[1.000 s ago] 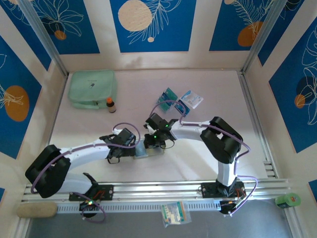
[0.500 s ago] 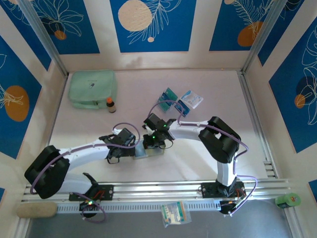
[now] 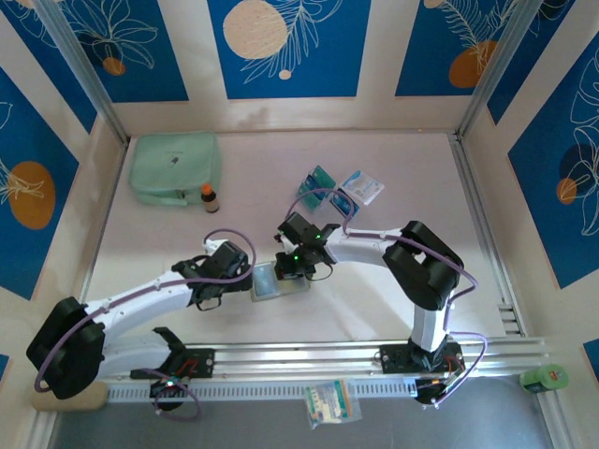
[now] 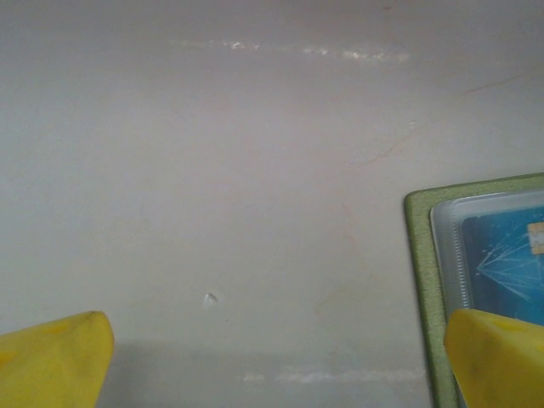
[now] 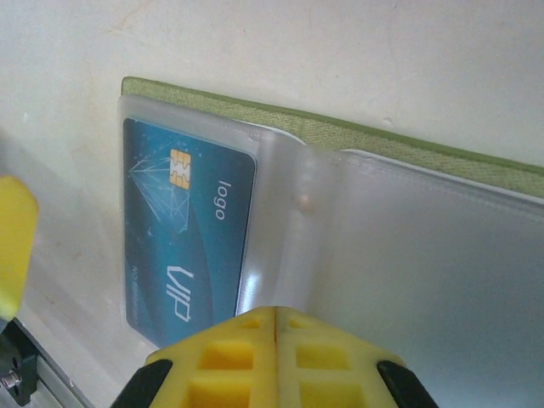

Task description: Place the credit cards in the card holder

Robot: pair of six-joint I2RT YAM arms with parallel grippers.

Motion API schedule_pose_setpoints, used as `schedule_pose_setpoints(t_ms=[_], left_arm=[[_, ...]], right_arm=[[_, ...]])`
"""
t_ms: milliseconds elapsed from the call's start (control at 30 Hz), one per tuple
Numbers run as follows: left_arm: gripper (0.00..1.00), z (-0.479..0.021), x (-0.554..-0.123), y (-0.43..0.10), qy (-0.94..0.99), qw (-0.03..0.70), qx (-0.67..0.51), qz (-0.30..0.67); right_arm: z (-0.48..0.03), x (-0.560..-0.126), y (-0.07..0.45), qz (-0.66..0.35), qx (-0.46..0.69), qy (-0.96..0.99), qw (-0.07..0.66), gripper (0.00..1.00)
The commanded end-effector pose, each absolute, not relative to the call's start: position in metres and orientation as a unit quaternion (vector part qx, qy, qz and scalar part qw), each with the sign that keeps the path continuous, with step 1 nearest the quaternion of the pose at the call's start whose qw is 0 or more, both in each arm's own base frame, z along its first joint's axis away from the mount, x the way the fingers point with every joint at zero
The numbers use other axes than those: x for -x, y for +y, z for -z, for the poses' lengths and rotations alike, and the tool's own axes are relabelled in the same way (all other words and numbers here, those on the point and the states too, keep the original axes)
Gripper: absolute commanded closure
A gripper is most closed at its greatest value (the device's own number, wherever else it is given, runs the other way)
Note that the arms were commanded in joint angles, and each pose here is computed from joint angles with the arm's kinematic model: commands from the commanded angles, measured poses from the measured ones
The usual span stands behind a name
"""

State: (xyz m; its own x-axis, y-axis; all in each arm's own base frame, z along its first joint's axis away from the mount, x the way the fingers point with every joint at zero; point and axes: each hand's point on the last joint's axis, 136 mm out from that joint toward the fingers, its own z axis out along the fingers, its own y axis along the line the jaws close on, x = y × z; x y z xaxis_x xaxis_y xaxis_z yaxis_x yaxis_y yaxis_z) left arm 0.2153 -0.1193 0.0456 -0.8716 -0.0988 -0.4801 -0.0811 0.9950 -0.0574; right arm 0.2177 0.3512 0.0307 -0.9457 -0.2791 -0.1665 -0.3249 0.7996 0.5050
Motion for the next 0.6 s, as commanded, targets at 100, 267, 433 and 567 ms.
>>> schedule_pose_setpoints(t_ms=[100,267,433,567], left_arm=[[0.0,-0.03,-0.208,-0.108,0.972,0.229,0.059,-0.005],[0.0,-0.022,-0.206,-0.108,0.974,0.218,0.057,-0.008],[0.0,-0.021,-0.207,-0.11,0.974,0.218,0.056,-0.006],[0.0,-0.023,-0.209,-0.111,0.974,0.221,0.055,-0.005]], right_arm=[[-0.042,-0.206,0.357,-0.293,0.166,0.941,0.033,0.99],[-0.04,-0.205,0.361,-0.294,0.167,0.941,0.031,0.99],[-0.035,-0.201,0.365,-0.294,0.17,0.94,0.023,0.99],[-0.035,-0.198,0.371,-0.298,0.177,0.938,0.017,1.0]])
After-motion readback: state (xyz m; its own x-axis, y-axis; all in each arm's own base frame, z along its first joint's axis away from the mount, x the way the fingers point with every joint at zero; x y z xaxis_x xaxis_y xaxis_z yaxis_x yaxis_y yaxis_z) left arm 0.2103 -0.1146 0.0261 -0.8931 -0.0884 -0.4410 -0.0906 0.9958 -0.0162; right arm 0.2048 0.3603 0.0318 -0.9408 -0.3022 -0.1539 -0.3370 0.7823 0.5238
